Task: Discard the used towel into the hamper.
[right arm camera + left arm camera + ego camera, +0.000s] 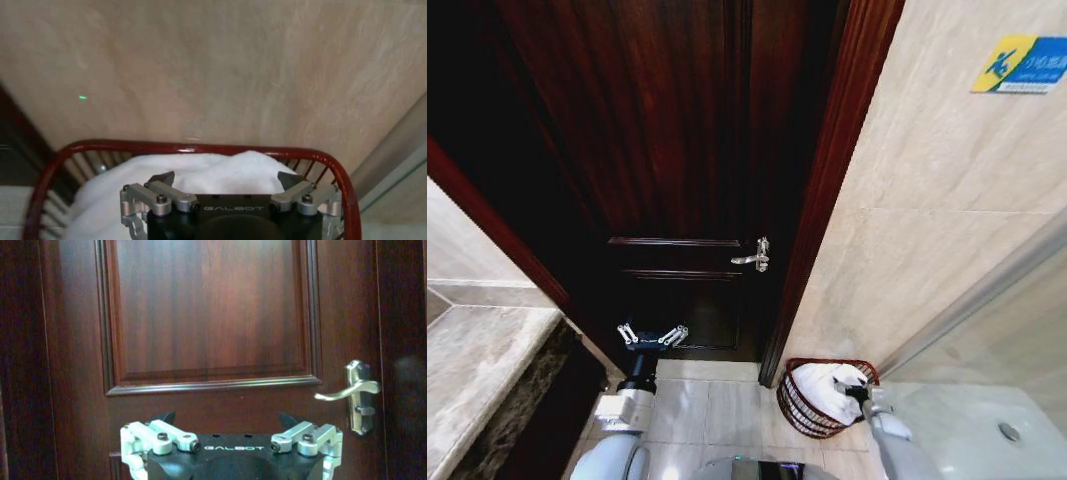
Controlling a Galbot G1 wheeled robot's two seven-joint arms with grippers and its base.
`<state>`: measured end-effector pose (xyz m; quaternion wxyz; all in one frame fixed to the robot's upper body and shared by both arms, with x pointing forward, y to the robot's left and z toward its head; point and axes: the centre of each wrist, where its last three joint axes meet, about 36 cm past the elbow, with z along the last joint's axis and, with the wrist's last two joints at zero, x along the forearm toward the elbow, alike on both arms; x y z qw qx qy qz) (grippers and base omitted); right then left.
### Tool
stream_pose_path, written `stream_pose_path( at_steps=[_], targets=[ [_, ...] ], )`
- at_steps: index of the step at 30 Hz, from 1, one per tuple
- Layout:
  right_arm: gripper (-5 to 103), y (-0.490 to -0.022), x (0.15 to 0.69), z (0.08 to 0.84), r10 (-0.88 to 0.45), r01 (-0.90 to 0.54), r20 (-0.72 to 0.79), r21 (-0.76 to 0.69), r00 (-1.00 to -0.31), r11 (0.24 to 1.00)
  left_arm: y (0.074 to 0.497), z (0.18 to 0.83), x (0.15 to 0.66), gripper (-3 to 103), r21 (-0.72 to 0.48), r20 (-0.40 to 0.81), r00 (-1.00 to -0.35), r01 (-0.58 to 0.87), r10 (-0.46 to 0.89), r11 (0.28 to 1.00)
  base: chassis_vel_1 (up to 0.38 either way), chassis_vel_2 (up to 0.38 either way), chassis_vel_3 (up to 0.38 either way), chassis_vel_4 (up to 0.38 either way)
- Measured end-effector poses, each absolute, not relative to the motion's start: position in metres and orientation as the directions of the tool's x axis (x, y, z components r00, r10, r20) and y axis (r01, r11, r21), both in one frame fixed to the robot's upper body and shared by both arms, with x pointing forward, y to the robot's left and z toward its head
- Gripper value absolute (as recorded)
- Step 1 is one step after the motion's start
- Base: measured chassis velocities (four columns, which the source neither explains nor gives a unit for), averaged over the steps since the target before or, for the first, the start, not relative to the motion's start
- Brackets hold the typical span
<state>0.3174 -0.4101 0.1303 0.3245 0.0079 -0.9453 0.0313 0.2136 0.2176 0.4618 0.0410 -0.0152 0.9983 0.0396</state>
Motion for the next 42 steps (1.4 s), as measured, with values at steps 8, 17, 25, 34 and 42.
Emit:
stream_pose_path(
  at_steps=[8, 17, 25, 34, 42],
  targets=[
    [100, -0.395, 0.306, 0.114, 0.004, -0.019, 0.636, -0.030, -0.772, 0.999, 0.218, 0.462, 0.214, 100, 0.078, -0.083, -0.996, -0.033, -0.027, 0.996, 0.000, 0.000, 0.000, 0.000],
    [100, -0.389, 0.377, 0.071, -0.029, 0.116, 0.820, 0.117, -0.572, 0.986, 0.218, 0.462, 0.214, 100, 0.078, -0.083, -0.996, -0.033, -0.027, 0.996, 0.000, 0.000, 0.000, 0.000],
    [100, -0.379, 0.394, 0.076, -0.068, 0.101, 0.847, 0.142, -0.528, 0.985, 0.218, 0.462, 0.214, 100, 0.078, -0.083, -0.996, -0.033, -0.027, 0.996, 0.000, 0.000, 0.000, 0.000],
    [100, -0.402, 0.347, 0.084, -0.007, 0.038, 0.712, 0.047, -0.702, 0.998, 0.218, 0.462, 0.214, 100, 0.078, -0.083, -0.996, -0.033, -0.027, 0.996, 0.000, 0.000, 0.000, 0.000],
    [100, -0.394, 0.308, 0.135, 0.012, 0.045, 0.568, 0.044, -0.823, 0.998, 0.218, 0.462, 0.214, 100, 0.078, -0.083, -0.996, -0.033, -0.027, 0.996, 0.000, 0.000, 0.000, 0.000]
  ],
)
